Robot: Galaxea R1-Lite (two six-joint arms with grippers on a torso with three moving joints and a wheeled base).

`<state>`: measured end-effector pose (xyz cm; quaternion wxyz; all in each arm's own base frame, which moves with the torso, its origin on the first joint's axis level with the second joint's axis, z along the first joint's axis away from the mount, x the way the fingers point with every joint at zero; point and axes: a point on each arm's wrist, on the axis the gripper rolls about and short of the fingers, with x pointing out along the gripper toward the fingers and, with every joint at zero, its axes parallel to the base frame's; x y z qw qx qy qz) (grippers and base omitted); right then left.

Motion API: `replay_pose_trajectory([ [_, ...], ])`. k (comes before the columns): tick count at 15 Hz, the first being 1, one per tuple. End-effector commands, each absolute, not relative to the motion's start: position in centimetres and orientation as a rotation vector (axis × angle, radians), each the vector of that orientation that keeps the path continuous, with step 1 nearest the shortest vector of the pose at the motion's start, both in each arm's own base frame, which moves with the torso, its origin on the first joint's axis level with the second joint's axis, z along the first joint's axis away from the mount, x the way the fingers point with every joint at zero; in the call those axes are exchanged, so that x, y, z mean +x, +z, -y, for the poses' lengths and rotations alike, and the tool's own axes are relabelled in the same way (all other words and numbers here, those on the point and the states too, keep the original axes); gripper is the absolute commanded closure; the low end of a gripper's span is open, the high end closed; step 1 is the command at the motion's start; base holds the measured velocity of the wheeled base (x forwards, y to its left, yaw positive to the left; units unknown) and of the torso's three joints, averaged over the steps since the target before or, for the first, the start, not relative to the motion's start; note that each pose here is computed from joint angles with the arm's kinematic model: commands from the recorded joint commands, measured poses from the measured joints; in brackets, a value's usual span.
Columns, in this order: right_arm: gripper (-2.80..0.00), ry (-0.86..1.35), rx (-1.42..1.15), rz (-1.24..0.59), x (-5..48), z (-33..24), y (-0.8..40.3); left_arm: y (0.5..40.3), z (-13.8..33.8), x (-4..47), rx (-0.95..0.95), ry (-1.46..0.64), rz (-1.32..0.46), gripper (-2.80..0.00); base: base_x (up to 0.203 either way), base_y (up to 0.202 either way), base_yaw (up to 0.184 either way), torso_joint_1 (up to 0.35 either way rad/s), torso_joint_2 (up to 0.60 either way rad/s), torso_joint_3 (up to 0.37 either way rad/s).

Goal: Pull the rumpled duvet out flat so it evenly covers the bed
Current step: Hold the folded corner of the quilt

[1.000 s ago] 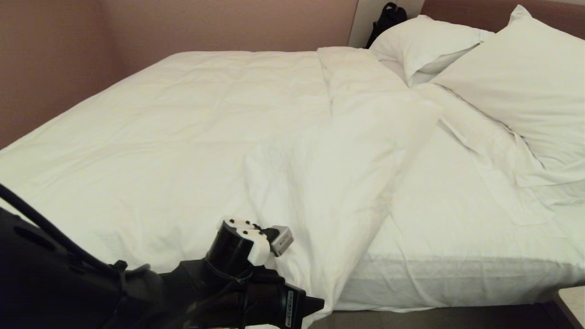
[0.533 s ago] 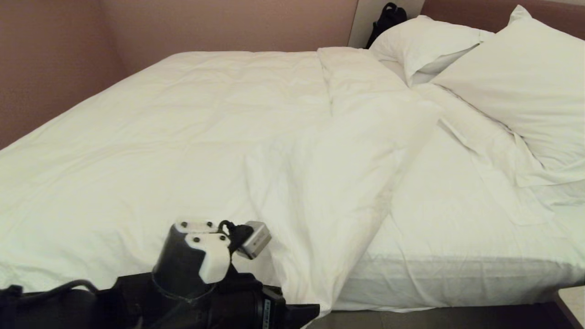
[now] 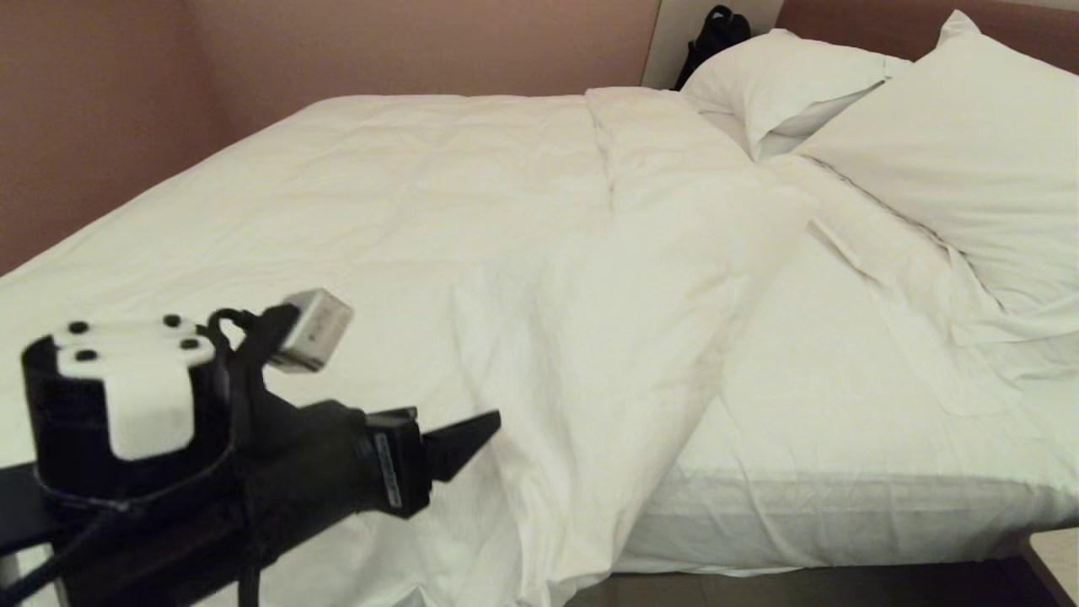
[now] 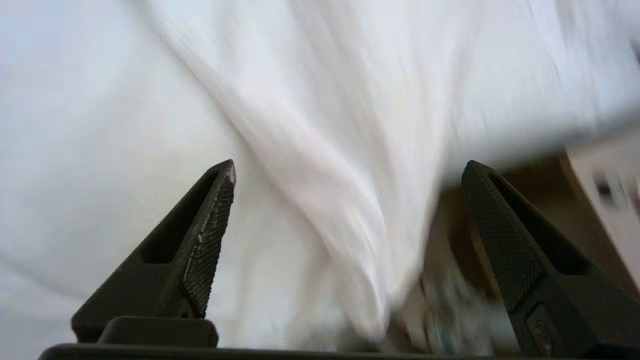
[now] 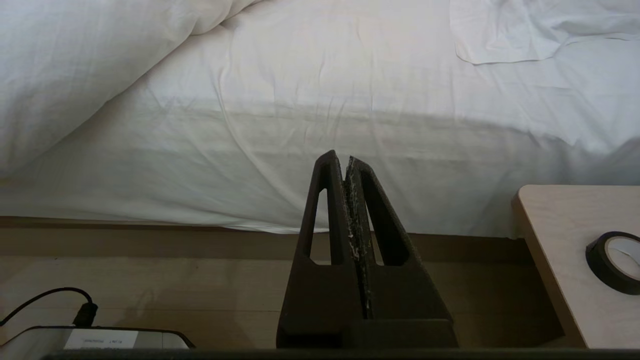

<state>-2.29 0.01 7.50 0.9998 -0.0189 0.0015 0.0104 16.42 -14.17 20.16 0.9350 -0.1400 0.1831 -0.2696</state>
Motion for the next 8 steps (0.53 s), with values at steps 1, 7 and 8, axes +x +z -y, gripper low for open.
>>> replay_pose_trajectory([
  [1,0.00,0.022,-0.038,-0.004,-2.3,0.0,7.5,22.5,13.2,17.5,-0.325,-0.458,-0.266,-2.80,0.000,0.000,0.000,0.000,0.00,0.000],
  [7,0.00,0.022,-0.038,-0.004,-2.3,0.0,7.5,23.0,11.4,20.0,-0.198,-0.198,-0.181,0.00,0.000,0.000,0.000,0.000,0.00,0.000],
  [8,0.00,0.022,-0.038,-0.004,-2.3,0.0,7.5,23.2,11.2,20.1,-0.202,-0.193,-0.174,0.00,0.000,0.000,0.000,0.000,0.00,0.000],
])
